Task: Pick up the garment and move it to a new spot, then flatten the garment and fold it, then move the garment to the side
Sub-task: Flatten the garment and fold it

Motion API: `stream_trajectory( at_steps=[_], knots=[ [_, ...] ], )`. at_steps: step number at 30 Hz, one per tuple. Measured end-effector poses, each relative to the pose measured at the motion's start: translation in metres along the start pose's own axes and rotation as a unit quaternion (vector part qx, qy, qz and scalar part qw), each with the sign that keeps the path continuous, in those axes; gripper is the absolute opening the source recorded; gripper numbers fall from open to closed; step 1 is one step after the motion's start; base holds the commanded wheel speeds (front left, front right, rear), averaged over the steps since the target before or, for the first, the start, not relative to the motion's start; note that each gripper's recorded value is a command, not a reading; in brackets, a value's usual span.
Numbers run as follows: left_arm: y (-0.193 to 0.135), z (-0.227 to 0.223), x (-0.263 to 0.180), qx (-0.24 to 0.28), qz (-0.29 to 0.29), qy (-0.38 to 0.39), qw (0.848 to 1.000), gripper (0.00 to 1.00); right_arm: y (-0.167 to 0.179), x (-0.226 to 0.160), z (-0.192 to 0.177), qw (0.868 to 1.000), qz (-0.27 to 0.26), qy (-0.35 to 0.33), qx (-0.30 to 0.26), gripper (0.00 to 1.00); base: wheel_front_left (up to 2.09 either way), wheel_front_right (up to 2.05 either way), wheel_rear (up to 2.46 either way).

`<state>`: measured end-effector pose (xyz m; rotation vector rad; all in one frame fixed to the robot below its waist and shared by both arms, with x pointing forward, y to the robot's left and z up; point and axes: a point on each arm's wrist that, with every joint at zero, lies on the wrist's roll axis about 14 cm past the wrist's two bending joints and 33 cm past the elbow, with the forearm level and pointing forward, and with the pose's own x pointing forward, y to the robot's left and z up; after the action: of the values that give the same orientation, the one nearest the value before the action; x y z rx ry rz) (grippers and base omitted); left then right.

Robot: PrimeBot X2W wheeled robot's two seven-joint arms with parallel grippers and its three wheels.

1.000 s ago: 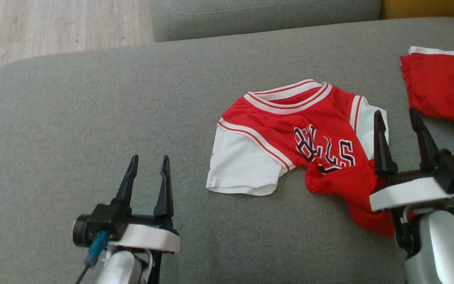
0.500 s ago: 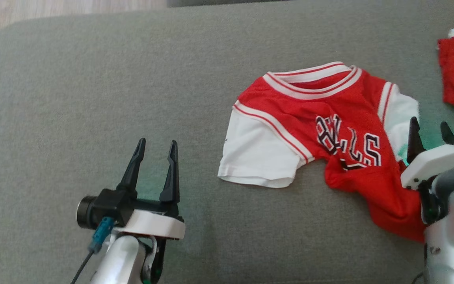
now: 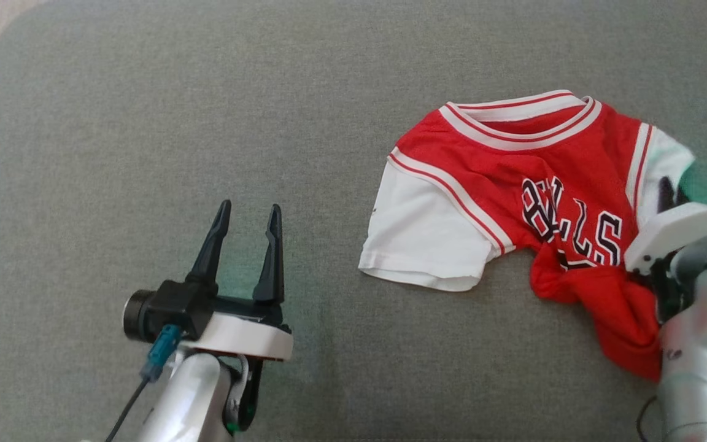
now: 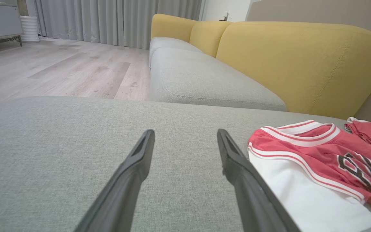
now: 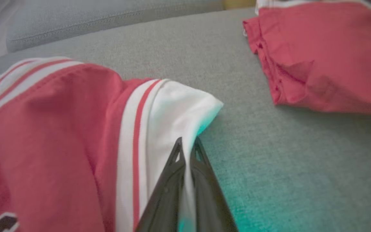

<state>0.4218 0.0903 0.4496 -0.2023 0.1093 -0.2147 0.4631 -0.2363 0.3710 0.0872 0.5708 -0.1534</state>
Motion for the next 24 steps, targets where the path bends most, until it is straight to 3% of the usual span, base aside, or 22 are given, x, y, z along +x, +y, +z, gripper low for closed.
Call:
stream_trajectory(
  at_steps=[3, 6, 10, 14, 22, 24],
  knots=[
    [-0.001, 0.003, -0.002, -0.003, 0.0, -0.003, 1.0, 1.0, -0.002, -0.001, 0.024, 0.999, -0.008, -0.04, -0.033, 0.0, 0.0, 0.0, 0.0],
    [0.0, 0.007, -0.004, -0.005, 0.003, -0.008, 1.0, 1.0, 0.004, -0.002, 0.071, 0.992, -0.01, -0.103, -0.076, 0.0, 0.0, 0.0, 0.0],
    [0.004, 0.01, -0.007, -0.006, 0.011, -0.013, 1.0, 1.0, 0.031, -0.01, 0.15, 0.966, -0.002, -0.206, -0.157, 0.0, 0.0, 0.0, 0.0],
    [0.009, 0.01, -0.011, -0.013, 0.021, -0.012, 1.0, 1.0, 0.061, -0.009, 0.2, 0.938, 0.019, -0.261, -0.228, 0.0, 0.0, 0.0, 0.0],
    [0.021, 0.005, -0.015, -0.019, 0.039, -0.003, 0.999, 1.0, 0.094, 0.008, 0.27, 0.899, 0.032, -0.319, -0.299, 0.0, 0.0, 0.0, 0.0],
    [0.024, 0.006, -0.015, -0.018, 0.042, -0.004, 0.999, 1.0, 0.097, 0.011, 0.277, 0.897, 0.031, -0.321, -0.302, 0.0, 0.0, 0.0, 0.0]
  ],
)
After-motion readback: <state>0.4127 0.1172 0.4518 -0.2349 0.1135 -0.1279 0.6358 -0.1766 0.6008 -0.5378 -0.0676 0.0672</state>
